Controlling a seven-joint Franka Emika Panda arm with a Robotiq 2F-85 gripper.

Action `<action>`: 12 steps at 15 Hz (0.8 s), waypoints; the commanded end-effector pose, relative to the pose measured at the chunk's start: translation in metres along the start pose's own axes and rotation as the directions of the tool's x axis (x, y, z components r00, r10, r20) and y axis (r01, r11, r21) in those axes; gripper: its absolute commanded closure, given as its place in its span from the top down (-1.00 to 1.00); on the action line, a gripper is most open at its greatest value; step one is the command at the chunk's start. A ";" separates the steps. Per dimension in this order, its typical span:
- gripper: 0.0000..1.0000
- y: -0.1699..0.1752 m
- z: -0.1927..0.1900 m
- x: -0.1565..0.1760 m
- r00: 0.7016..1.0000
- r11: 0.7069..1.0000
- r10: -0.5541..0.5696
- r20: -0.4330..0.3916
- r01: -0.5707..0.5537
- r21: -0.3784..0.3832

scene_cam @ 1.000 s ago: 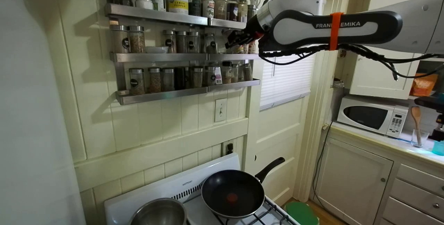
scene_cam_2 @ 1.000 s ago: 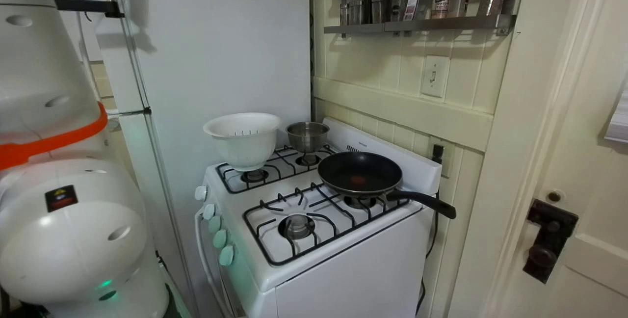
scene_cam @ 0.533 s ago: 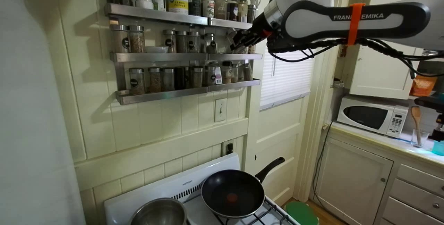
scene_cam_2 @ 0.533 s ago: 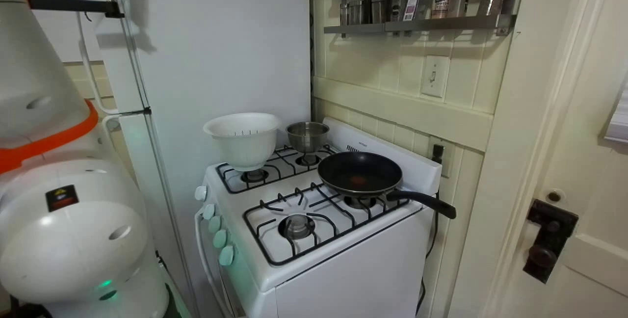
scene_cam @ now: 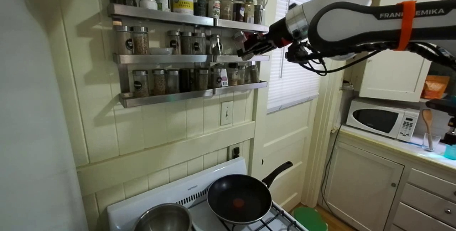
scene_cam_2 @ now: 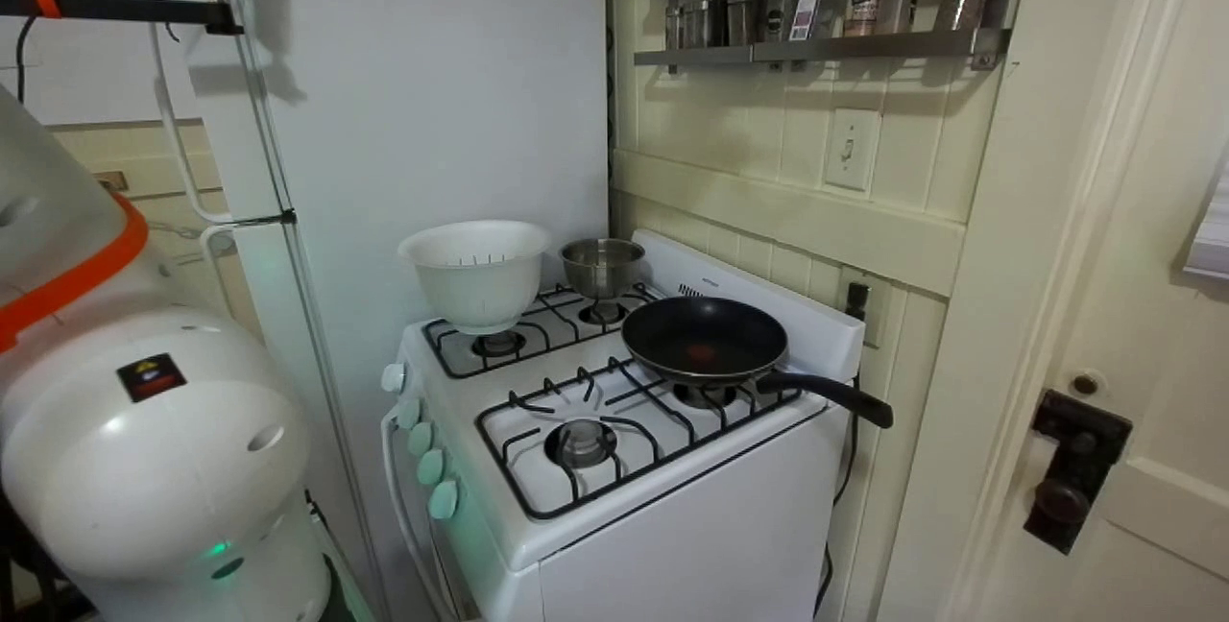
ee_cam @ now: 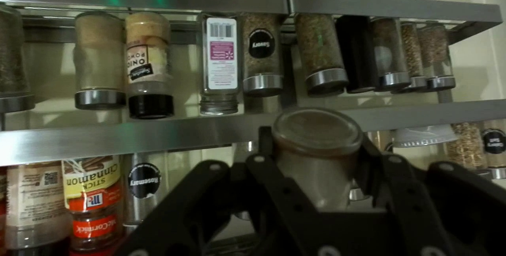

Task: Put some of the contents jar on the pan

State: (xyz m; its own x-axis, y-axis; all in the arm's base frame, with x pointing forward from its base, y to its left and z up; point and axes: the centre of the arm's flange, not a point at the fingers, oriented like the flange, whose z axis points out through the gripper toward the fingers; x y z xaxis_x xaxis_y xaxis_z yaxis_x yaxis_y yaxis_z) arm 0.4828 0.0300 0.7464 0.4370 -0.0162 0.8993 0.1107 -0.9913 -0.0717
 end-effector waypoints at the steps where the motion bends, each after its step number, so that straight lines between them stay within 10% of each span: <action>1: -0.54 -0.001 -0.012 -0.053 0.998 0.996 -0.021 -0.067 0.026 0.083; 7: -0.54 0.016 0.026 -0.140 0.999 0.997 0.009 -0.037 -0.006 0.071; 12: -0.54 0.028 0.066 -0.219 0.989 0.998 0.021 0.148 -0.029 0.054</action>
State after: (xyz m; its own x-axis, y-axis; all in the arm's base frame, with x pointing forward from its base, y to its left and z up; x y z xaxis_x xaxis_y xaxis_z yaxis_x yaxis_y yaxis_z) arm 0.4542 0.0178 0.5595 0.5246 -0.0239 0.8510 0.1345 -0.9847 -0.1106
